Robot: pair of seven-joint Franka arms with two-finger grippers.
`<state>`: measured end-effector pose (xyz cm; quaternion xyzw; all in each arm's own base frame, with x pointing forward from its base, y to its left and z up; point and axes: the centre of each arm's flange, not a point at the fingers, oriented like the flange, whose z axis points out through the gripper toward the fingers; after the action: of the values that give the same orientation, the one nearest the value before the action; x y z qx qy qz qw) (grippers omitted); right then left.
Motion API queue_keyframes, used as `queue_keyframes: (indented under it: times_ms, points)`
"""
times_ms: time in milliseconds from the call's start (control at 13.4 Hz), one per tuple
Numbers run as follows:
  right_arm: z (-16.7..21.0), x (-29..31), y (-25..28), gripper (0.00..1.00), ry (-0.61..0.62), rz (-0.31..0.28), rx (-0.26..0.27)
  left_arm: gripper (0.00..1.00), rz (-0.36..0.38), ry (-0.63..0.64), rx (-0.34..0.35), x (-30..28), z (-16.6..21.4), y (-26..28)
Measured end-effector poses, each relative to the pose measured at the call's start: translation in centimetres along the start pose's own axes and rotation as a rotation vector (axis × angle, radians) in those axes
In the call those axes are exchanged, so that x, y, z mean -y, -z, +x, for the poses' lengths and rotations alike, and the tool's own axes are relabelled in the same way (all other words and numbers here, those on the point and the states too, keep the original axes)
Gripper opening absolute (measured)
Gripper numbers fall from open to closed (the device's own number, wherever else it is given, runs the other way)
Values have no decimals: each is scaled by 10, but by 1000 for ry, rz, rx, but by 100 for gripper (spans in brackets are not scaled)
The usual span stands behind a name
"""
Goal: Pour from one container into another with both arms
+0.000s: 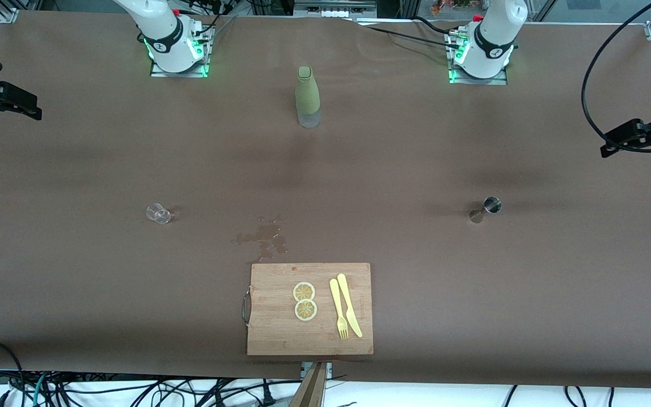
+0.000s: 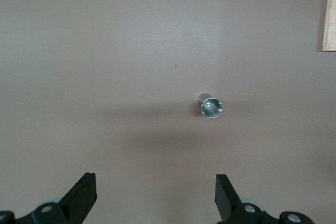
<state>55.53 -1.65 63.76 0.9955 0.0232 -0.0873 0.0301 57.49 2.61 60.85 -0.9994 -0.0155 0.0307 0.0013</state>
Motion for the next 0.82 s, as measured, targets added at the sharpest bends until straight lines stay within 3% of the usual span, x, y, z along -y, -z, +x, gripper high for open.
queue_keyframes:
  times_ms: [822]
  points:
    - [0,-1,0,100,-2,0,0,100,-1,8,5,-5,-2,-2]
